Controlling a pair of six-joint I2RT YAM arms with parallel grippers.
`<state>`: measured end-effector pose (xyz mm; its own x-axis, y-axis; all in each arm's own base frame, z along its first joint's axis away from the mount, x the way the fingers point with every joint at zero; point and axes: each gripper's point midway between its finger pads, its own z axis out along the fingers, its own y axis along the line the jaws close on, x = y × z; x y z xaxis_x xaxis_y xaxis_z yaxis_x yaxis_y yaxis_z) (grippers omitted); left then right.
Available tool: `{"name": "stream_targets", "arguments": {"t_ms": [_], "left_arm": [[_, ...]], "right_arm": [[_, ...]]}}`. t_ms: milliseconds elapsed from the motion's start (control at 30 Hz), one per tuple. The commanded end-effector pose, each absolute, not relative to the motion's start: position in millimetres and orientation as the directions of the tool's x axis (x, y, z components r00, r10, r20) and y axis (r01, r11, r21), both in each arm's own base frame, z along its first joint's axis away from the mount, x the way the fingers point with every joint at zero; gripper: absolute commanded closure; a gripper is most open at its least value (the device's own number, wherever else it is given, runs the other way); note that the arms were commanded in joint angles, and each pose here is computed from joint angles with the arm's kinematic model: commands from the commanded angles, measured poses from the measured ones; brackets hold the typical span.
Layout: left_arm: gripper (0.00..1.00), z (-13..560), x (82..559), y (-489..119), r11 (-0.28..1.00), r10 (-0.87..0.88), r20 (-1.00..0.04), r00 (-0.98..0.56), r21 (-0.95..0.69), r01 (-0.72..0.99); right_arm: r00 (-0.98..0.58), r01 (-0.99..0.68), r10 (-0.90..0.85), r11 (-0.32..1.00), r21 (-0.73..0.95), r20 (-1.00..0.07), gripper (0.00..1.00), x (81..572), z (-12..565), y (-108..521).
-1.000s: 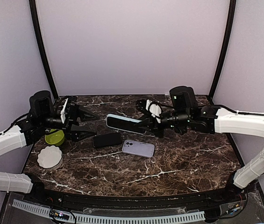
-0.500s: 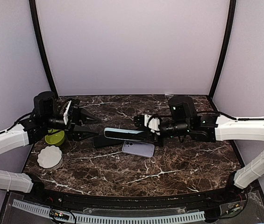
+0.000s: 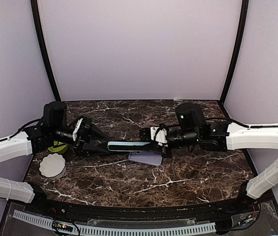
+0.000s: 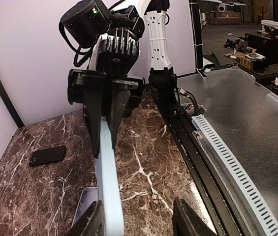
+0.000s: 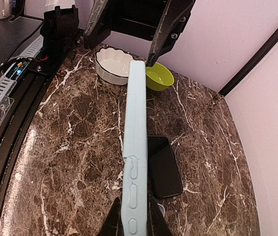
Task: Take the phone out of the phone case
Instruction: Remove the top left corner of the phone case.
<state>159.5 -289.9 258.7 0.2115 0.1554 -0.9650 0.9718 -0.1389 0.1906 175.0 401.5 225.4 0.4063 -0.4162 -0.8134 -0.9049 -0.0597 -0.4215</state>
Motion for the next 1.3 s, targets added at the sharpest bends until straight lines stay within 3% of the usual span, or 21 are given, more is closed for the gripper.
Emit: {"name": "stream_targets", "arguments": {"t_ms": [0, 433, 833, 1267], "left_arm": [[0.51, 254, 159, -290, -0.142, 0.176, -0.951, 0.255, 0.231, 0.962], [0.59, 253, 163, -292, -0.123, 0.186, -0.946, 0.265, 0.245, 0.962], [0.73, 250, 164, -293, -0.123, 0.194, -0.944, 0.268, 0.247, 0.961], [0.78, 250, 159, -294, -0.146, 0.184, -0.951, 0.247, 0.223, 0.964]], "right_arm": [[0.5, -0.854, -0.304, -0.021, -0.519, -0.811, 1.0, 174, 271, 412], [0.542, -0.825, -0.278, 0.003, -0.565, -0.793, 1.0, 169, 281, 411], [0.573, -0.798, -0.274, 0.028, -0.602, -0.772, 1.0, 168, 285, 410], [0.601, -0.762, -0.304, 0.063, -0.645, -0.739, 1.0, 174, 285, 408]]}}
